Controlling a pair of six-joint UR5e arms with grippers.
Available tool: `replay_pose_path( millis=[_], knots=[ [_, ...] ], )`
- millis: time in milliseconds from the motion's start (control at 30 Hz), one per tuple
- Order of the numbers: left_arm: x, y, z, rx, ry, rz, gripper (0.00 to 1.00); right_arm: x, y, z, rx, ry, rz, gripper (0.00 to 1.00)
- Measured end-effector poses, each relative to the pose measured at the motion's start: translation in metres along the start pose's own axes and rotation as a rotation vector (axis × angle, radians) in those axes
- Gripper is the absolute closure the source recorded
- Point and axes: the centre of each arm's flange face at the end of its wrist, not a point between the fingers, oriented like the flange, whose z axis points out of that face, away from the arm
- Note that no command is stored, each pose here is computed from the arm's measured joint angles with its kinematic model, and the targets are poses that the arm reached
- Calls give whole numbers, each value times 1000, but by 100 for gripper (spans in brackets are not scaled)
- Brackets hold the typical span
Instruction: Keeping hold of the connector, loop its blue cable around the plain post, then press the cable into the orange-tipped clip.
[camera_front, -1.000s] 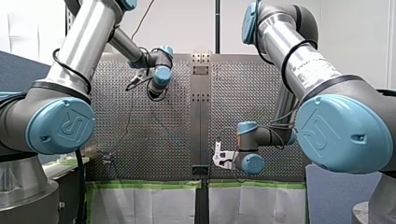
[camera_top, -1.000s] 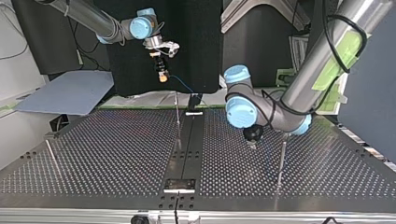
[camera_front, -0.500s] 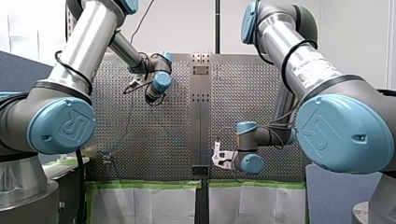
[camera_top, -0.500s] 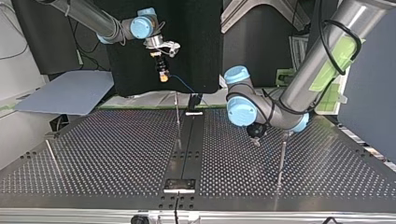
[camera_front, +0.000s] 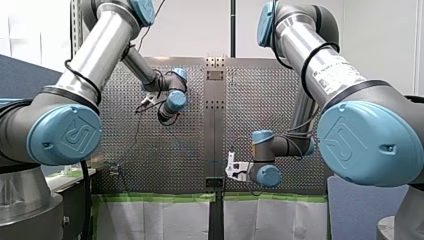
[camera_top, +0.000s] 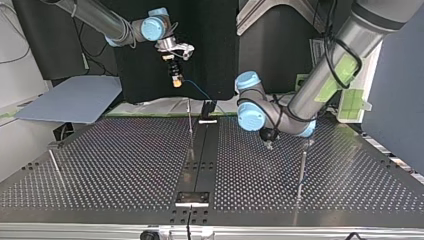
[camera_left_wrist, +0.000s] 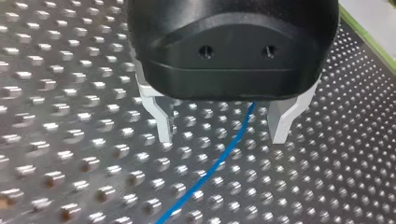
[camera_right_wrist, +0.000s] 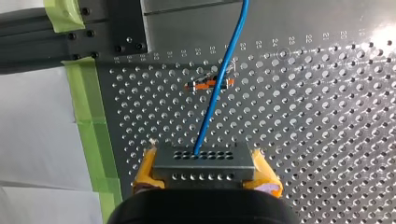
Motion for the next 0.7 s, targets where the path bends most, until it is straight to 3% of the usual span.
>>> replay_pose_path(
  millis=[267, 700],
  knots=[
    [10, -11, 8, 3, 7, -29, 1, -1, -2, -1, 4, -4, -1, 98],
    [41, -68, 20, 40, 17, -42, 1, 0, -8, 0, 14, -1, -5, 98]
  ],
)
